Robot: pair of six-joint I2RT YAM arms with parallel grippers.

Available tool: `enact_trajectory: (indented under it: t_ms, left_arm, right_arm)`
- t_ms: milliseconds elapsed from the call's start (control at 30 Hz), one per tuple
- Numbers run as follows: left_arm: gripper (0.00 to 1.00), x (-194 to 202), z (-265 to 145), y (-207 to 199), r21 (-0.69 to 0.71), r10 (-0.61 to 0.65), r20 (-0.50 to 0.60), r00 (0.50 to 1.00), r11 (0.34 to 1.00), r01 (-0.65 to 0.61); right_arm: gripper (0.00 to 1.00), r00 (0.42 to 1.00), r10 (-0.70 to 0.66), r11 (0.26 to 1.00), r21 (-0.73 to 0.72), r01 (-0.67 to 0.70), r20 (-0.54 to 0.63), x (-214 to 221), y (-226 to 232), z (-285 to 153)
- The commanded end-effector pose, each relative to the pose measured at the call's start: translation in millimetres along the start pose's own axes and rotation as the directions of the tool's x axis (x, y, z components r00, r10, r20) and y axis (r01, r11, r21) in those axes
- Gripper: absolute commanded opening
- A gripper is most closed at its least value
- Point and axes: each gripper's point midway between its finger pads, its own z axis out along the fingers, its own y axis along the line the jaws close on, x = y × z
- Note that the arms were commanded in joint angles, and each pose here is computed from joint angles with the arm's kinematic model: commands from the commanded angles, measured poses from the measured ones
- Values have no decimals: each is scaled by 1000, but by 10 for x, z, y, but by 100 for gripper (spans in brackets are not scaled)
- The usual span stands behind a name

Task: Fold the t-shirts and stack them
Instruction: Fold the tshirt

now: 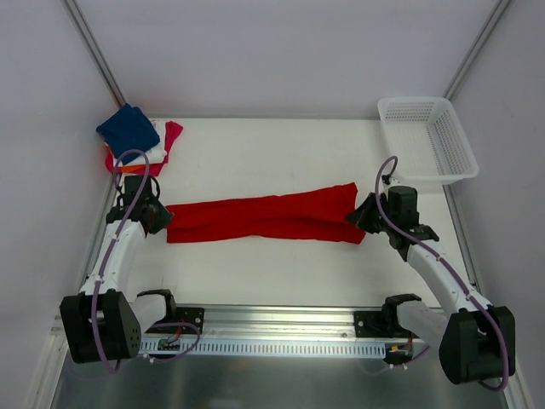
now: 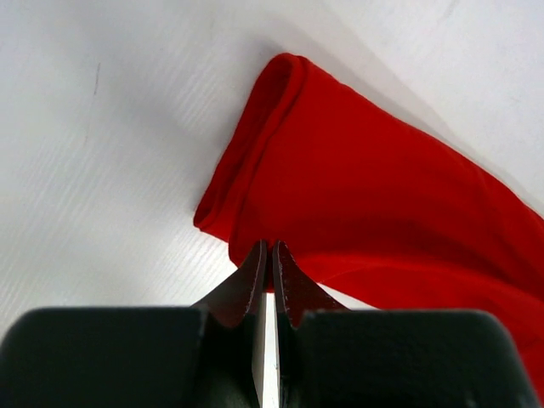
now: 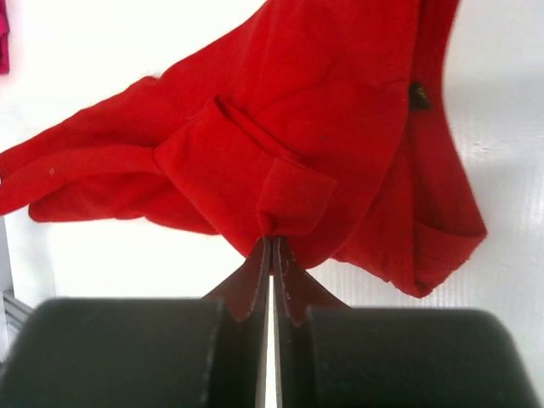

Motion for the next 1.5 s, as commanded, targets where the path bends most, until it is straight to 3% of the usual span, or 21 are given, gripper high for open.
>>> enact_trajectory:
  t_ms: [0, 367, 1267, 1333, 1367, 1400, 1467]
  left_arm:
    - [0, 5, 5, 131, -34, -25, 19, 999, 999, 26]
    - [0, 47, 162, 362, -73, -103, 14, 995, 992, 104]
    - [0, 327, 516, 480, -119, -104, -90, 990, 989, 93]
    - [0, 326, 522, 480, -120, -101, -93, 991, 989, 89]
    - [2, 314, 523, 473, -118, -101, -89, 991, 989, 90]
    - [10, 320, 521, 477, -119, -101, -92, 991, 989, 90]
    - [29, 320, 518, 480, -119, -101, -89, 991, 989, 90]
  right_arm:
    - [0, 998, 31, 998, 45, -34, 56, -94, -111, -41]
    - [0, 996, 61, 992, 107, -68, 69, -99, -343, -29]
    - [0, 990, 140, 976, 167, -138, -2, 316, -599, 26]
    - [6, 990, 143, 975, 174, -140, -7, 327, -613, 29]
    - [10, 989, 147, 974, 179, -143, -11, 339, -621, 28]
    - [20, 989, 148, 973, 182, -143, -12, 341, -625, 28]
    - [29, 989, 145, 973, 182, -141, -8, 334, -626, 22]
